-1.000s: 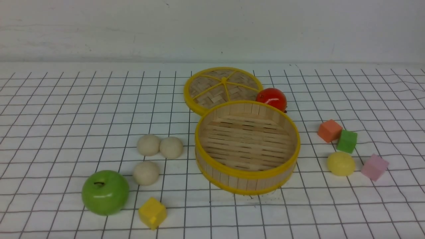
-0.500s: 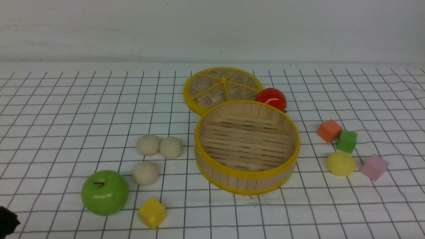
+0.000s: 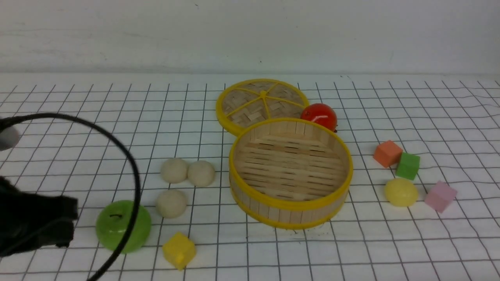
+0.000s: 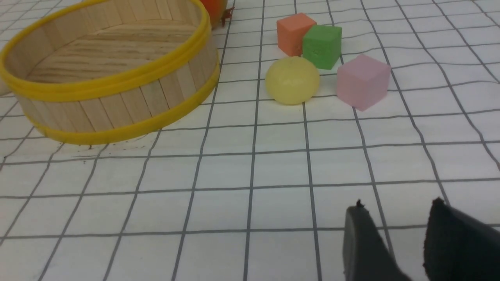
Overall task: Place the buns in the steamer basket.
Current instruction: Use the left arm to grab a steamed stuffed bun
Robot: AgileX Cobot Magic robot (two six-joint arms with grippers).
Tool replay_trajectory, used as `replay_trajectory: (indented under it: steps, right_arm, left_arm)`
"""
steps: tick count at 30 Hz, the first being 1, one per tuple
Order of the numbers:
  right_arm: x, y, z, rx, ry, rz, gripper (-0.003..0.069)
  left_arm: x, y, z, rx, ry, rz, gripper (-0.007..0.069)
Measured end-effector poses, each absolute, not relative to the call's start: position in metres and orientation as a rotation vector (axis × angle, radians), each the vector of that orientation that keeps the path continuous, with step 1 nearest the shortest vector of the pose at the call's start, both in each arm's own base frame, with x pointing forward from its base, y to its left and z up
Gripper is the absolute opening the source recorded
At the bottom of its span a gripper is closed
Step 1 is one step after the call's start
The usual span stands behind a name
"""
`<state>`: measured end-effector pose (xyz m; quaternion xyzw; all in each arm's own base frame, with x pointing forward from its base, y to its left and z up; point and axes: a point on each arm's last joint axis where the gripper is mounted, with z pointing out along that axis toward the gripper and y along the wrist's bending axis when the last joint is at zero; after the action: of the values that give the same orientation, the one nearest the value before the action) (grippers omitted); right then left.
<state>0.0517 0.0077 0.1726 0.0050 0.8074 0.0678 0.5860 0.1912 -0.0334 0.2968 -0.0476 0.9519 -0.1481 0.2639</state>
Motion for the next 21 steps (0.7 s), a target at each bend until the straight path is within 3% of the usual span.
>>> replay_trajectory:
  steps: [7, 14, 18, 21]
  right_arm:
    - [0.052, 0.008, 0.173, 0.012, 1.883, 0.158, 0.0239]
    - [0.052, 0.008, 0.173, 0.012, 1.883, 0.158, 0.0239]
    - [0.052, 0.008, 0.173, 0.012, 1.883, 0.158, 0.0239]
    - [0.052, 0.008, 0.173, 0.012, 1.883, 0.158, 0.0239]
  left_arm:
    - [0.24, -0.095, 0.285, 0.229, 2.689, -0.378, -0.0013]
    - [0.282, -0.119, 0.272, 0.278, 2.677, -0.253, -0.0009]
    - [0.304, -0.126, 0.26, 0.301, 2.692, -0.204, 0.0043]
    - [0.325, -0.131, 0.246, 0.329, 2.717, -0.15, 0.0156]
